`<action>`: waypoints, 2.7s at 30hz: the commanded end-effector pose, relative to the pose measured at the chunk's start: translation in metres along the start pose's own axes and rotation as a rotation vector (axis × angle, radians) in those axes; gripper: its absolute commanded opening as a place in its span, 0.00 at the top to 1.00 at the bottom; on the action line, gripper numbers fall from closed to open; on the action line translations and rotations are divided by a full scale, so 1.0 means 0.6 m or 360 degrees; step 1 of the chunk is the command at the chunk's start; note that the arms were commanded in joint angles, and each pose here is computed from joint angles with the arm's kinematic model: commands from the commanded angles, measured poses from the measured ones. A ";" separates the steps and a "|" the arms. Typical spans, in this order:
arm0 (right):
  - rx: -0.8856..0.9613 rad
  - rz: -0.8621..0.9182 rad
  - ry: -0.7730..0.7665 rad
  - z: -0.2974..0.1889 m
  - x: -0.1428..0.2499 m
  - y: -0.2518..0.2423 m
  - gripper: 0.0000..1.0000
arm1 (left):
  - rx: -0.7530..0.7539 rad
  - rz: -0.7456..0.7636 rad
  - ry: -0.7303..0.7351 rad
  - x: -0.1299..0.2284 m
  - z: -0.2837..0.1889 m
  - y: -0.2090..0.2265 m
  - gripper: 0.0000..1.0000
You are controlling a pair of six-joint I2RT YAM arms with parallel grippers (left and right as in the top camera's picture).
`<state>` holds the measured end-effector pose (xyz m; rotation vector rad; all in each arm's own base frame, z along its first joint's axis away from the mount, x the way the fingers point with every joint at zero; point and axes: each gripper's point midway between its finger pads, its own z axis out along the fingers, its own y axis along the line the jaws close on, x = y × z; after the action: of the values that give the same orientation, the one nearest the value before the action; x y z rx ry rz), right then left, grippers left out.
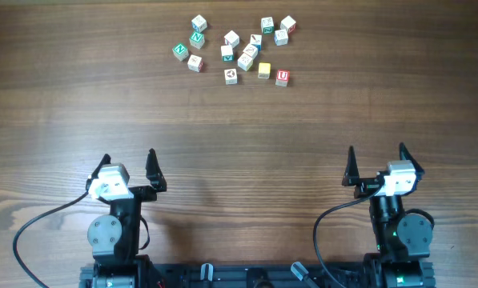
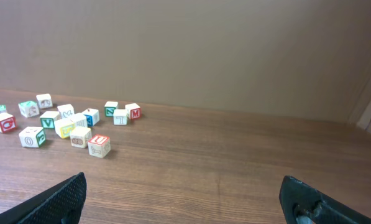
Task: Form a horizontal line
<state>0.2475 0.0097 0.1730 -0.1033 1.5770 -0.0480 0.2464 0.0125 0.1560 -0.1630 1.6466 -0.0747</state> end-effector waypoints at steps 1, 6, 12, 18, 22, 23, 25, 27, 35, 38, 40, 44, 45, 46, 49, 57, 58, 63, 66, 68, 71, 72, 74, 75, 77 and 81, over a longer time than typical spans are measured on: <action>-0.0028 -0.0014 -0.0018 -0.001 -0.004 0.005 0.00 | 0.0015 0.0019 0.0017 0.006 0.001 -0.002 0.00; -0.0027 -0.0014 -0.0019 -0.001 -0.004 0.005 0.00 | 0.0015 0.0019 0.0017 0.006 0.001 -0.002 0.00; -0.0028 -0.0014 -0.0019 -0.001 -0.004 0.005 0.00 | 0.0015 0.0019 0.0017 0.006 0.001 -0.002 0.00; -0.0028 -0.0014 -0.0019 -0.001 -0.004 0.005 0.00 | 0.0015 0.0019 0.0017 0.006 0.001 -0.002 0.00; -0.0027 -0.0014 -0.0019 -0.001 -0.004 0.005 0.00 | 0.0015 0.0019 0.0017 0.006 0.001 -0.002 0.00; -0.0027 -0.0013 -0.0019 -0.001 -0.004 0.005 0.00 | 0.0015 0.0019 0.0017 0.006 0.001 -0.002 0.00; -0.0028 -0.0014 -0.0019 -0.001 -0.004 0.005 0.00 | 0.0015 0.0019 0.0017 0.006 0.001 -0.002 0.00; -0.0028 -0.0014 -0.0019 -0.001 -0.004 0.005 0.00 | 0.0015 0.0019 0.0017 0.006 0.001 -0.002 0.00; -0.0028 -0.0014 -0.0019 -0.001 -0.004 0.005 0.00 | 0.0015 0.0019 0.0017 0.006 0.001 -0.002 0.00; -0.0027 -0.0014 -0.0019 -0.001 -0.004 0.005 0.00 | 0.0015 0.0019 0.0017 0.006 0.001 -0.002 0.00; -0.0028 -0.0014 -0.0019 -0.001 -0.004 0.005 0.00 | 0.0015 0.0019 0.0017 0.006 0.001 -0.002 0.00; -0.0028 -0.0014 -0.0019 -0.001 -0.004 0.005 0.00 | 0.0015 0.0019 0.0017 0.006 0.001 -0.002 0.00; -0.0027 -0.0013 -0.0019 -0.001 -0.004 0.005 0.00 | 0.0015 0.0019 0.0017 0.006 0.001 -0.002 0.00; -0.0027 -0.0014 -0.0019 -0.001 -0.004 0.005 0.00 | 0.0015 0.0019 0.0017 0.006 0.001 -0.002 0.00; -0.0027 -0.0014 -0.0019 -0.001 -0.004 0.005 0.00 | 0.0015 0.0019 0.0017 0.006 0.001 -0.002 0.00; -0.0027 -0.0014 -0.0019 -0.001 -0.004 0.005 0.00 | 0.0015 0.0019 0.0017 0.006 0.001 -0.002 0.00; -0.0029 -0.0014 -0.0019 -0.001 -0.004 0.005 0.01 | 0.0008 0.0022 0.0016 0.006 0.001 0.000 0.00; -0.0028 -0.0014 -0.0019 -0.001 -0.004 0.005 0.00 | 0.0111 0.0030 0.0022 0.006 0.000 -0.019 0.00; -0.0027 -0.0014 -0.0019 -0.001 -0.004 0.005 0.00 | 0.0235 0.0030 0.0024 0.006 -0.002 -0.041 0.00; -0.0028 -0.0014 -0.0019 -0.001 -0.004 0.005 0.00 | 0.0243 0.0007 0.0026 0.006 -0.003 -0.043 0.00; -0.0027 -0.0014 -0.0019 -0.001 -0.004 0.005 0.00 | 0.0247 -0.0011 0.0030 0.006 -0.003 -0.044 0.00; -0.0027 -0.0013 -0.0019 -0.001 -0.004 0.005 0.00 | 0.0252 -0.0011 0.0033 0.006 -0.003 -0.045 0.00; -0.0028 -0.0014 -0.0019 -0.001 -0.004 0.005 0.00 | 0.0260 -0.0013 0.0043 0.006 -0.004 -0.046 0.00; -0.0028 -0.0013 -0.0019 -0.001 -0.004 0.005 0.00 | 0.0261 -0.0014 0.0058 0.007 -0.005 -0.047 0.00; -0.0028 -0.0014 -0.0019 -0.001 -0.004 0.005 0.00 | 0.0252 -0.0018 0.0111 0.008 -0.010 -0.046 0.00; -0.0027 -0.0014 -0.0019 -0.001 -0.004 0.005 0.00 | 0.0243 -0.0024 0.0169 -0.002 -0.021 -0.048 0.00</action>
<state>0.2475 0.0097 0.1730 -0.1033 1.5770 -0.0480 0.2405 -0.0123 0.1525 -0.0685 1.7246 -0.1988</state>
